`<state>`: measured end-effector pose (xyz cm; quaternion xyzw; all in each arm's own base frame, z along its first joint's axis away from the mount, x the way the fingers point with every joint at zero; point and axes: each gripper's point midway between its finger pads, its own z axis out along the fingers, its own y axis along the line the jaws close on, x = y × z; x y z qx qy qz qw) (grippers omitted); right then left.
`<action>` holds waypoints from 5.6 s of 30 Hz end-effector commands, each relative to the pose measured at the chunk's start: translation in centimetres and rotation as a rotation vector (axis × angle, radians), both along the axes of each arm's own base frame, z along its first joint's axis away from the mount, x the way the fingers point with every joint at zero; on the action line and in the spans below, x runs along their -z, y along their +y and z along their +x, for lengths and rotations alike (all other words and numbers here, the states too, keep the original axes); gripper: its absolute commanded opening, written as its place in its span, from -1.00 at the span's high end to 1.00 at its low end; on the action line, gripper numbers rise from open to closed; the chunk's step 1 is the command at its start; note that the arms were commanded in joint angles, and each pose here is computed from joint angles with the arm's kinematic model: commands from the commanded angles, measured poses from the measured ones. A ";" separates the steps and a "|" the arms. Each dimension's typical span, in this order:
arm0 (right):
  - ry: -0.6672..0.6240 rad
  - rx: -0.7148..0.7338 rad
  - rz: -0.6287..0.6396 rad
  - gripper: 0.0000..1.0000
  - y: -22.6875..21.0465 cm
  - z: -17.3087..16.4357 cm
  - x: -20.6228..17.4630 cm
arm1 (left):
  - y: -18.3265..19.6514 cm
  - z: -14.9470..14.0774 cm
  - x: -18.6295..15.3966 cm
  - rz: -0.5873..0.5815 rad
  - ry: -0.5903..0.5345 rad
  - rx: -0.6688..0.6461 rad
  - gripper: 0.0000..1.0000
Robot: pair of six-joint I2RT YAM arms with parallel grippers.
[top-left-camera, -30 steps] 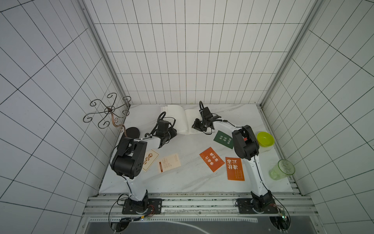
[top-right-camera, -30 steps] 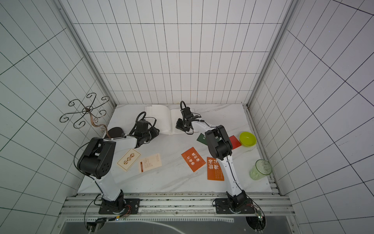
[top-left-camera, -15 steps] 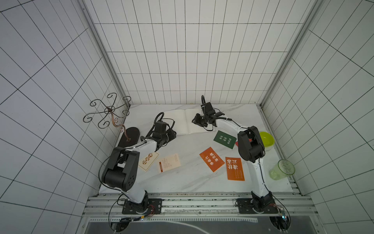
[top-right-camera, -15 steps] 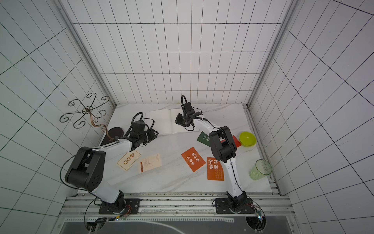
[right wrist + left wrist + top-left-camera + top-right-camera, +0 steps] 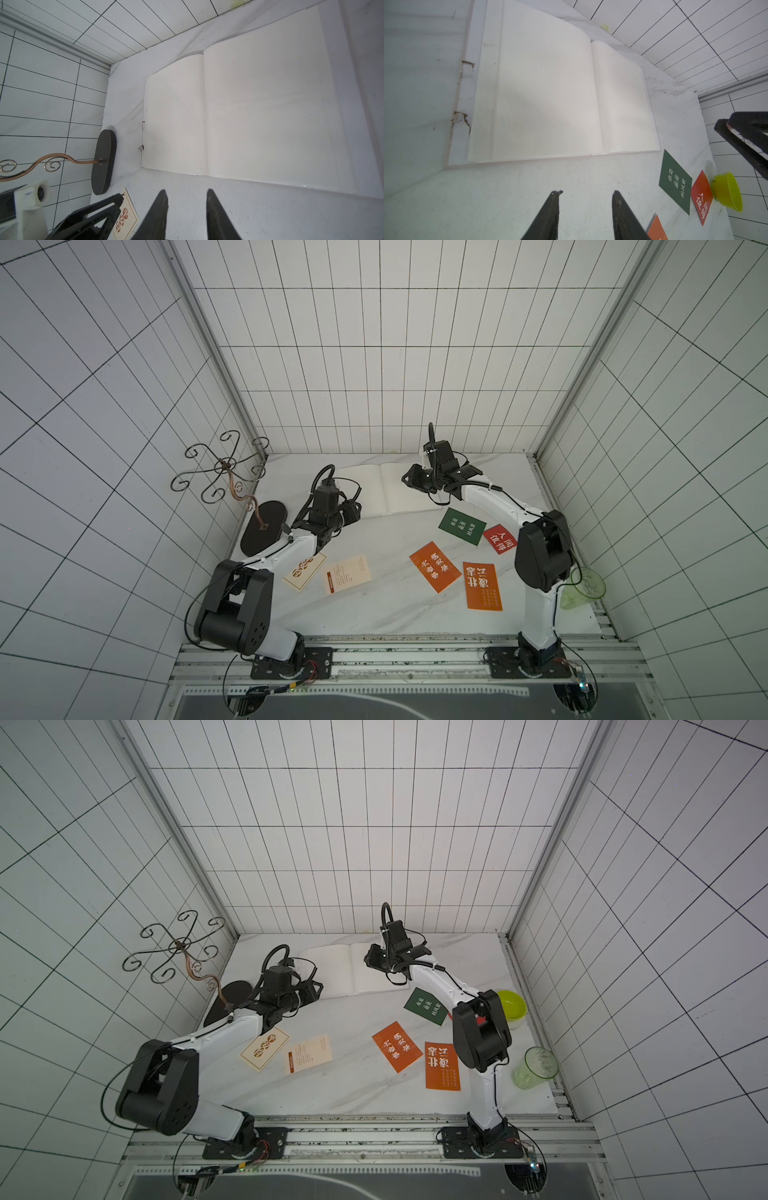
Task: Place the photos into the photo albums
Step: Adjust the photo at the center of the board.
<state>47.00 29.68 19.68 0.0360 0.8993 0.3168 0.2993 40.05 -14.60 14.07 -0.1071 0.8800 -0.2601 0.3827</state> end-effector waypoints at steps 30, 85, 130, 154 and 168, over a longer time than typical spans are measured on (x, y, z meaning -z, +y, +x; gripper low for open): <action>0.162 0.348 -0.263 0.19 -20.2 -15.1 8.4 | -17.2 -4.9 -5.9 0.049 -0.231 0.589 0.18; 0.247 0.530 -0.151 0.21 -27.2 -9.8 13.9 | -34.3 1.6 6.0 0.027 -0.004 0.735 0.17; 0.180 0.521 -0.117 0.22 -27.4 -3.5 13.8 | -27.4 -1.0 17.0 0.222 0.308 0.666 0.19; 0.222 0.456 -0.016 0.24 -25.8 -4.3 16.0 | -26.5 -2.0 15.1 0.208 0.326 0.655 0.19; 0.248 0.444 0.029 0.26 -25.0 -5.5 16.4 | -26.5 -1.6 10.3 0.203 0.244 0.671 0.18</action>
